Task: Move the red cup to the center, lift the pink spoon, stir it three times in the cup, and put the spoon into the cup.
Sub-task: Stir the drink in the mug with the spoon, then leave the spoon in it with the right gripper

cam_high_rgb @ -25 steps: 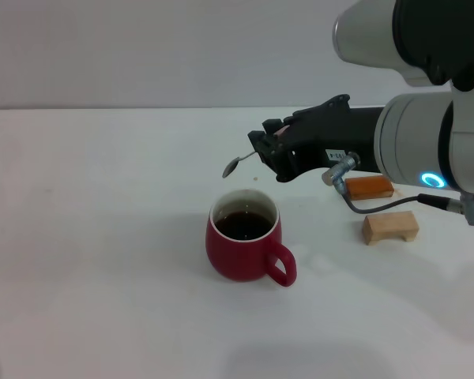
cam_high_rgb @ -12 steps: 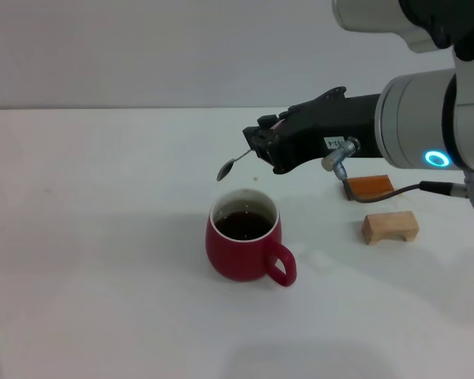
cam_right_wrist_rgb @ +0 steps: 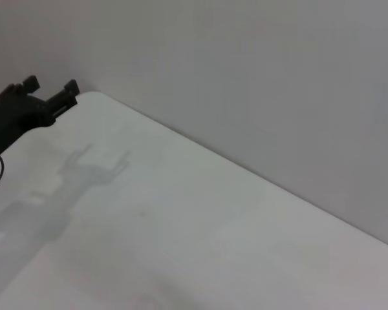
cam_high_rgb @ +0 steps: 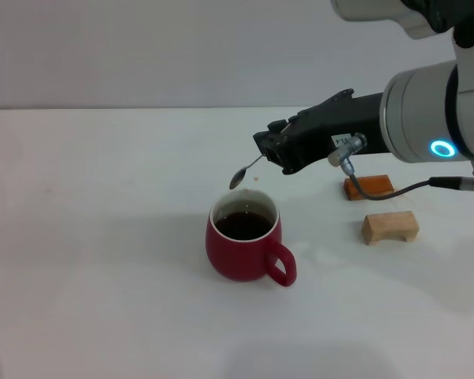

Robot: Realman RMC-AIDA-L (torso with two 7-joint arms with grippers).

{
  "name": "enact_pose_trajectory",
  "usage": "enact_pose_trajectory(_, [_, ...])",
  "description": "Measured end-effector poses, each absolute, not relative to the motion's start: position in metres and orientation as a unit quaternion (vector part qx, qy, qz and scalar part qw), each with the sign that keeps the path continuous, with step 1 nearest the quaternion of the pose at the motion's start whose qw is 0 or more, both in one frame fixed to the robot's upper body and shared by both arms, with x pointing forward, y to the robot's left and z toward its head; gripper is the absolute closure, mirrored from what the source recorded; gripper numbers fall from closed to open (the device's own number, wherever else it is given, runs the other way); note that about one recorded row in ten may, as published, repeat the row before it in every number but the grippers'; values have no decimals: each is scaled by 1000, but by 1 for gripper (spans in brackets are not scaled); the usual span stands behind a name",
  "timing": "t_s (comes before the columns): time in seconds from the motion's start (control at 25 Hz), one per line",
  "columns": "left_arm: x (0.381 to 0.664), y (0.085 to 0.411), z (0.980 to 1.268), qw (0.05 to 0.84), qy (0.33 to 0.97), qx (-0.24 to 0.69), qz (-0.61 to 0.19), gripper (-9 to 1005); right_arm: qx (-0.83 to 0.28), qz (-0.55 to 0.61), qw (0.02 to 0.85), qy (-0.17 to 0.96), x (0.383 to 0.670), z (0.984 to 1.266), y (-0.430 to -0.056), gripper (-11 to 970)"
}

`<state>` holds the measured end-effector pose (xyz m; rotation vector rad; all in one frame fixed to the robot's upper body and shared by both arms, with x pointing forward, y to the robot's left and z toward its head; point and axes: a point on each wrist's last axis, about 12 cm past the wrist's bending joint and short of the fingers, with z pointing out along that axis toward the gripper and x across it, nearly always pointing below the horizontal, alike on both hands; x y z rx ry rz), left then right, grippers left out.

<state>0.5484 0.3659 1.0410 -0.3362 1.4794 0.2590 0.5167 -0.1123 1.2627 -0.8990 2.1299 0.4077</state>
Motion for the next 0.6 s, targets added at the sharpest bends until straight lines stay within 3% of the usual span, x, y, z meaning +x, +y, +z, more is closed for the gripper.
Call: enact_pose_trajectory(0.6, [549,365,1041,717,671,-152,116,152,-367,147,341,853,536,1245,-104,785])
